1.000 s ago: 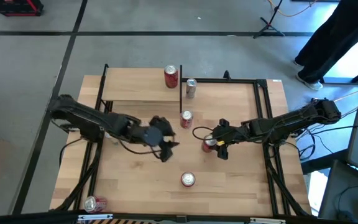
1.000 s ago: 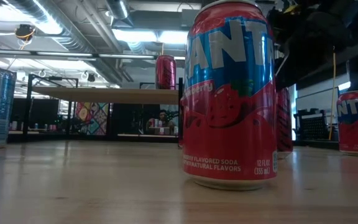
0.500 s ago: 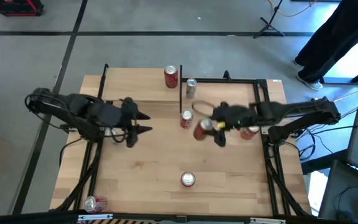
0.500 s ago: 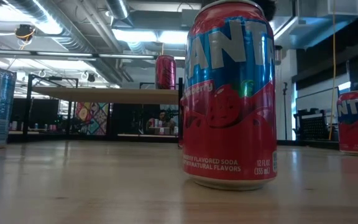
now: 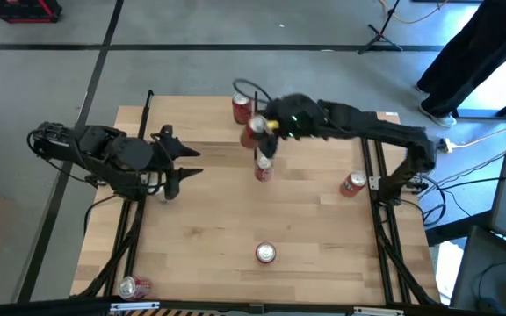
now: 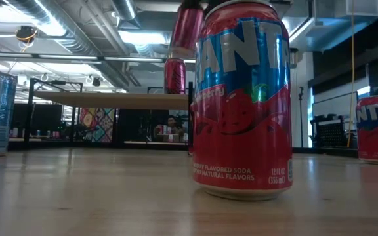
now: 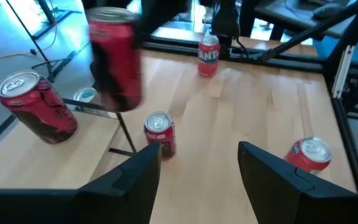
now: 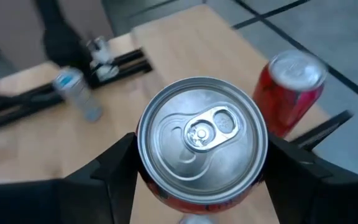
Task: Place canned beverage on shelf
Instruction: Put the red-black soda can on the shelf aligned with the other red-black soda can
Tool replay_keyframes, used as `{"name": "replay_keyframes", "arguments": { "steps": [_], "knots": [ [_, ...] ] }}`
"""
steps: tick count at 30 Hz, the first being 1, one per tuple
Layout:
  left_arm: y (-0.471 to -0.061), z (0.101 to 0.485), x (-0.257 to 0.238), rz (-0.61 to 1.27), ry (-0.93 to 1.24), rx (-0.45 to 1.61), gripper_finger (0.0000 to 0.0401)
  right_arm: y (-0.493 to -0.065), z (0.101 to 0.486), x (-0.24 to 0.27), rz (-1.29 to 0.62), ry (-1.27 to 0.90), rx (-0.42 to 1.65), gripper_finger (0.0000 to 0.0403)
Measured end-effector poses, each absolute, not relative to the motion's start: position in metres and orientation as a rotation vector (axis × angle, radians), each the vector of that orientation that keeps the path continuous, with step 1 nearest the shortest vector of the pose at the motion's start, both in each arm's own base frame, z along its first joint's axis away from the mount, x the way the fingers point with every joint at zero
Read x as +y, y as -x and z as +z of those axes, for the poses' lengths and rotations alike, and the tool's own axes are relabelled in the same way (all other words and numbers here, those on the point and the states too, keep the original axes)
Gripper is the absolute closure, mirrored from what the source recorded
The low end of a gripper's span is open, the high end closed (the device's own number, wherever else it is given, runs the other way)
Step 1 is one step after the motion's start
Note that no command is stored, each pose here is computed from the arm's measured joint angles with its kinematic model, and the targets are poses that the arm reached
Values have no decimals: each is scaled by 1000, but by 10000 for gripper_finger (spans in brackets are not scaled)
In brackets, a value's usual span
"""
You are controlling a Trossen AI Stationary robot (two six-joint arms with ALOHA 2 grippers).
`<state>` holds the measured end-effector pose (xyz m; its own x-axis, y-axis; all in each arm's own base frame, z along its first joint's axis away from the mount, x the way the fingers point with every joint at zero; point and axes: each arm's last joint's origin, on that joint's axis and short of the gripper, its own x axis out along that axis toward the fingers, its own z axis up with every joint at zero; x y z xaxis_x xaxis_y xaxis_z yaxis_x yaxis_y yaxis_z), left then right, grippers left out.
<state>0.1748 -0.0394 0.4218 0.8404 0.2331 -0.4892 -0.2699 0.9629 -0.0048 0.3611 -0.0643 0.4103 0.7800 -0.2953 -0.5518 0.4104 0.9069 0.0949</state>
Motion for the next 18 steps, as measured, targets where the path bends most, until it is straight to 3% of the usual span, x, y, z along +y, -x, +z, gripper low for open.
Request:
{"name": "replay_keyframes", "arguments": {
  "steps": [9, 18],
  "knots": [
    [-175, 422, -39, 272, 75, 500, 192, -398, 381, -114, -438, -239, 591, 146],
    [-175, 422, -39, 277, 69, 500, 192, -412, 357, -124, -448, -228, 651, 146]
  ]
}}
